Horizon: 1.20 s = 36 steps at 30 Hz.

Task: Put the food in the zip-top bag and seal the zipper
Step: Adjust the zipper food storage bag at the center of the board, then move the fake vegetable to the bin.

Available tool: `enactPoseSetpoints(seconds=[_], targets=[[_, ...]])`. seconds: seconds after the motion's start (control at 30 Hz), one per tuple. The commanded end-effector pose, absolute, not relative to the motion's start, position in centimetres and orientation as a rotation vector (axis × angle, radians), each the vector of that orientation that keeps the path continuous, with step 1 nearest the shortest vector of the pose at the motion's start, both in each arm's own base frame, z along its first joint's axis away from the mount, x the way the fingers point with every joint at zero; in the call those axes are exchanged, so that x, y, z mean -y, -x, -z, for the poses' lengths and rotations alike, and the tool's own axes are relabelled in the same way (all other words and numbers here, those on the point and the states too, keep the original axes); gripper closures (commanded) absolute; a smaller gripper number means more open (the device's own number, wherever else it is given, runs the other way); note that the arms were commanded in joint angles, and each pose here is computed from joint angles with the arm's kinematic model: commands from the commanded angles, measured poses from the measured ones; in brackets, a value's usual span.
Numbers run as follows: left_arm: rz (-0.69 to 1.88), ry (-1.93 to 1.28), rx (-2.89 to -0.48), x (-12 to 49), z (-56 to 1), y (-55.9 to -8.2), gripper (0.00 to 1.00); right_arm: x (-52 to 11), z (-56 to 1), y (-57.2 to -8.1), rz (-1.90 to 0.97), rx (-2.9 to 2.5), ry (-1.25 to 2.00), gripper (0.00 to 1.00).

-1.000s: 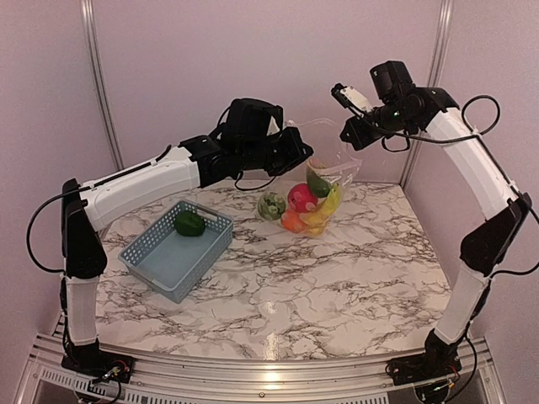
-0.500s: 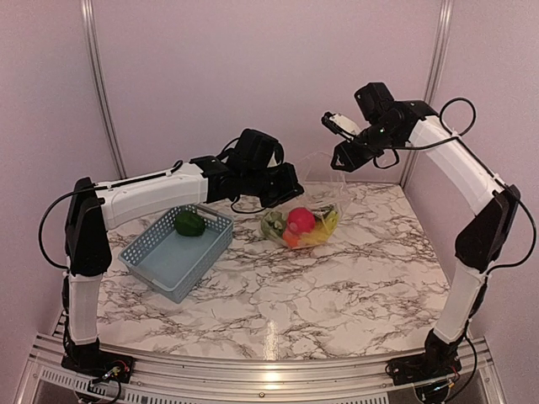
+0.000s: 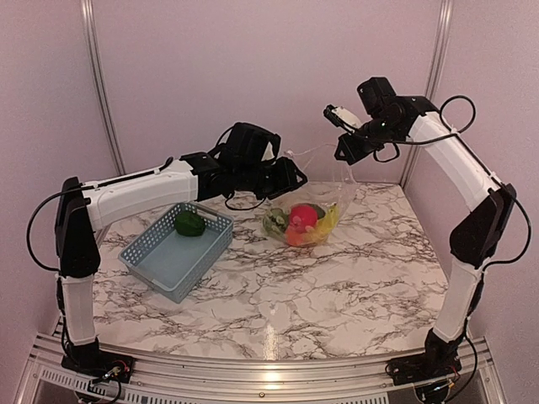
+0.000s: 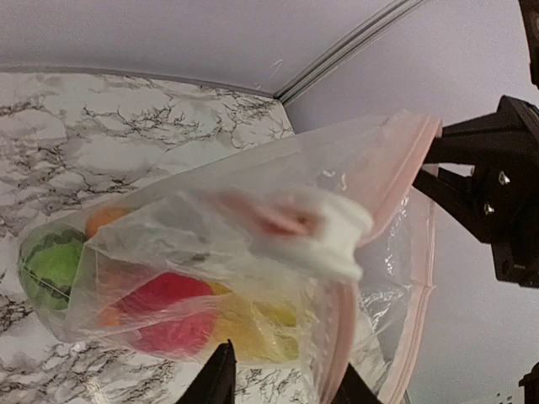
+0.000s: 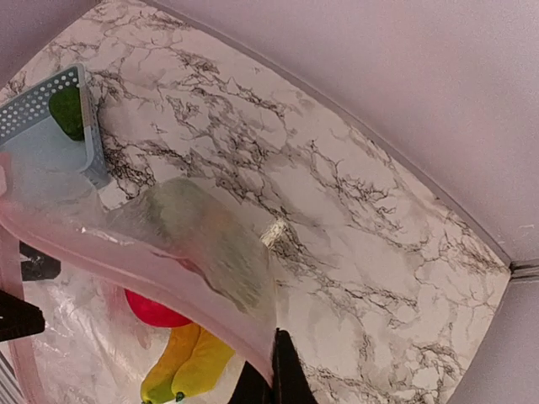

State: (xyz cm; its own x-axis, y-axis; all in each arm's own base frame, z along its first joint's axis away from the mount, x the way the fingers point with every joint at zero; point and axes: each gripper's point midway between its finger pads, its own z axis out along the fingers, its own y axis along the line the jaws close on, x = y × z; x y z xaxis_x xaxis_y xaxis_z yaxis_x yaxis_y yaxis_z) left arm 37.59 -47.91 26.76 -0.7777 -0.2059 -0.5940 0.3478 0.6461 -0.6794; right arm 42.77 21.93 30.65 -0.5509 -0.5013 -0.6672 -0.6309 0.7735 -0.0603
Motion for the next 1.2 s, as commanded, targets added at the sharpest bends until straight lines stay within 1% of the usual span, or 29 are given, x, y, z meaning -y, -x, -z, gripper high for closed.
enactPoseSetpoints(seconds=[0.0,0.07,0.1,0.13,0.2,0.3,0.4,0.57,0.7,0.83,0.93,1.0,1.07,1.17], targets=[[0.943,-0.216,-2.023,44.4,-32.5,-37.7,0.4,-19.1,-36.2,-45.8,-0.208,-2.149,0.688,1.0],[0.83,-0.207,-1.994,42.1,-33.1,-37.9,0.21,-18.4,-37.6,-46.0,-0.199,-2.116,0.661,1.0],[0.792,-0.202,-1.989,41.0,-33.3,-37.9,0.05,-18.3,-37.9,-45.9,-0.198,-2.109,0.657,1.0],[0.733,-0.166,-1.984,39.4,-33.2,-38.1,0.02,-18.2,-38.1,-45.8,-0.197,-2.105,0.657,1.0],[0.703,-0.134,-1.976,36.9,-33.1,-37.9,0.01,-18.3,-37.8,-45.3,-0.208,-2.113,0.673,1.0],[0.678,-0.084,-2.021,33.3,-31.3,-37.7,0.01,-18.4,-36.3,-44.7,-0.227,-2.152,0.702,1.0],[0.583,-0.015,-2.051,29.5,-29.7,-37.9,0.01,-18.8,-34.4,-44.1,-0.261,-2.197,0.739,1.0],[0.502,-0.044,-2.024,27.0,-30.0,-37.4,0.01,-19.6,-32.2,-43.3,-0.298,-2.247,0.794,1.0],[0.272,0.139,-2.097,22.8,-27.3,-38.3,0.01,-20.1,-30.9,-42.7,-0.311,-2.273,0.842,1.0],[0.112,0.023,-2.183,21.8,-24.7,-38.8,0.01,-20.2,-30.1,-42.2,-0.315,-2.29,0.883,1.0],[0.091,0.116,-2.282,20.0,-22.2,-39.0,0.01,-20.3,-30.4,-41.9,-0.316,-2.278,0.903,1.0],[0.094,0.269,-2.346,18.3,-20.7,-39.4,0.02,-20.3,-30.7,-41.8,-0.317,-2.268,0.906,1.0],[0.121,0.383,-2.385,17.5,-19.2,-39.4,0.06,-20.3,-30.7,-41.7,-0.319,-2.263,0.907,1.0],[0.171,0.53,-2.365,16.9,-18.3,-39.6,0.11,-20.2,-31.1,-41.5,-0.317,-2.254,0.905,1.0]])
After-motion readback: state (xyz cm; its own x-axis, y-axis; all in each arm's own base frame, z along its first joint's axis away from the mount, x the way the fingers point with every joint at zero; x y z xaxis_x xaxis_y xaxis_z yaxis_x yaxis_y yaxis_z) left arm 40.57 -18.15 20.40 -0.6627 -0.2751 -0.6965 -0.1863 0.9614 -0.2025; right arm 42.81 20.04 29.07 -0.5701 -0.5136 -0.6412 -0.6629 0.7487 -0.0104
